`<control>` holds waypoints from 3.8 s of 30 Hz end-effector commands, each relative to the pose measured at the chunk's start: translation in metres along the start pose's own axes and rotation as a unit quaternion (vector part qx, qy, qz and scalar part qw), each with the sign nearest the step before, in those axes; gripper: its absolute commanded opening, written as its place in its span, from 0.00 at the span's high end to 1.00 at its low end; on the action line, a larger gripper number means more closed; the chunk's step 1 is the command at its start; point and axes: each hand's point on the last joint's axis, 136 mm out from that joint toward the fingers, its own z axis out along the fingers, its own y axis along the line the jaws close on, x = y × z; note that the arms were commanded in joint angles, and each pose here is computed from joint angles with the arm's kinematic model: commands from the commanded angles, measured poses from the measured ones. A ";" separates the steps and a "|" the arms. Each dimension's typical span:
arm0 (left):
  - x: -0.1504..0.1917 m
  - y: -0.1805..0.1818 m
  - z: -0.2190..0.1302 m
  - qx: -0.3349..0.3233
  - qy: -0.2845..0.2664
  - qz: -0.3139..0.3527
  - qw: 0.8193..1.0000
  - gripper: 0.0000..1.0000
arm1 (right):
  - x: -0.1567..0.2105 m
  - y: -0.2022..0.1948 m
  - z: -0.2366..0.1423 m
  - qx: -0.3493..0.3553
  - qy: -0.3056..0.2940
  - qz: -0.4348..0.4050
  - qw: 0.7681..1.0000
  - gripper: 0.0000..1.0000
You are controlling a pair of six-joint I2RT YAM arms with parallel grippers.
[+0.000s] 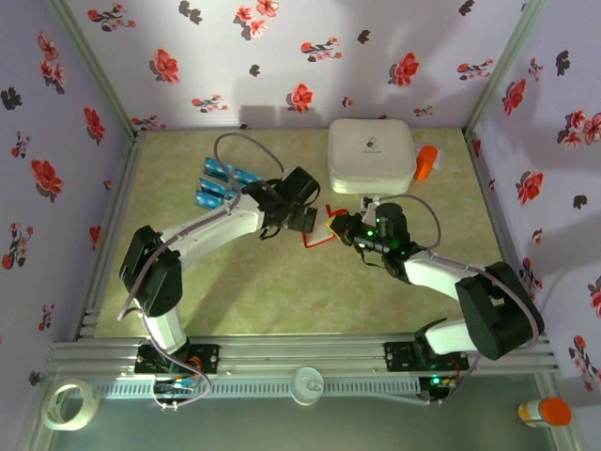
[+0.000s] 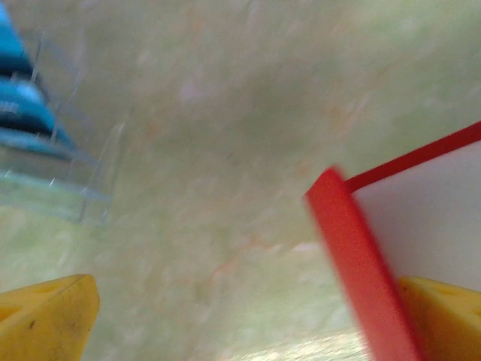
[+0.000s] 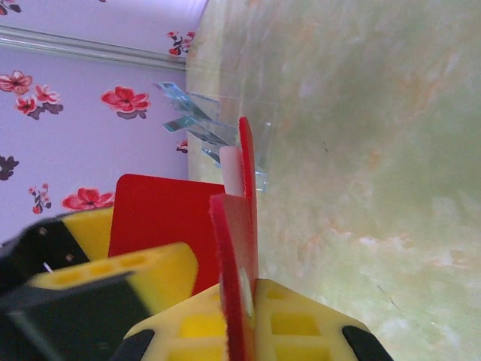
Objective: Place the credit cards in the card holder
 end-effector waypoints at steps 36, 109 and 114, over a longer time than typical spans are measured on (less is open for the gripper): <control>0.098 0.025 0.058 -0.080 0.070 0.056 0.993 0.00 | 0.046 -0.059 -0.008 0.064 -0.131 -0.012 0.989 1.00; 0.128 0.041 0.070 -0.120 0.075 0.042 0.989 0.00 | 0.034 -0.137 -0.008 0.264 -0.017 -0.052 0.963 1.00; 0.122 0.034 0.065 -0.100 0.071 0.031 0.992 0.00 | 0.036 -0.139 -0.009 0.262 -0.015 -0.050 0.964 1.00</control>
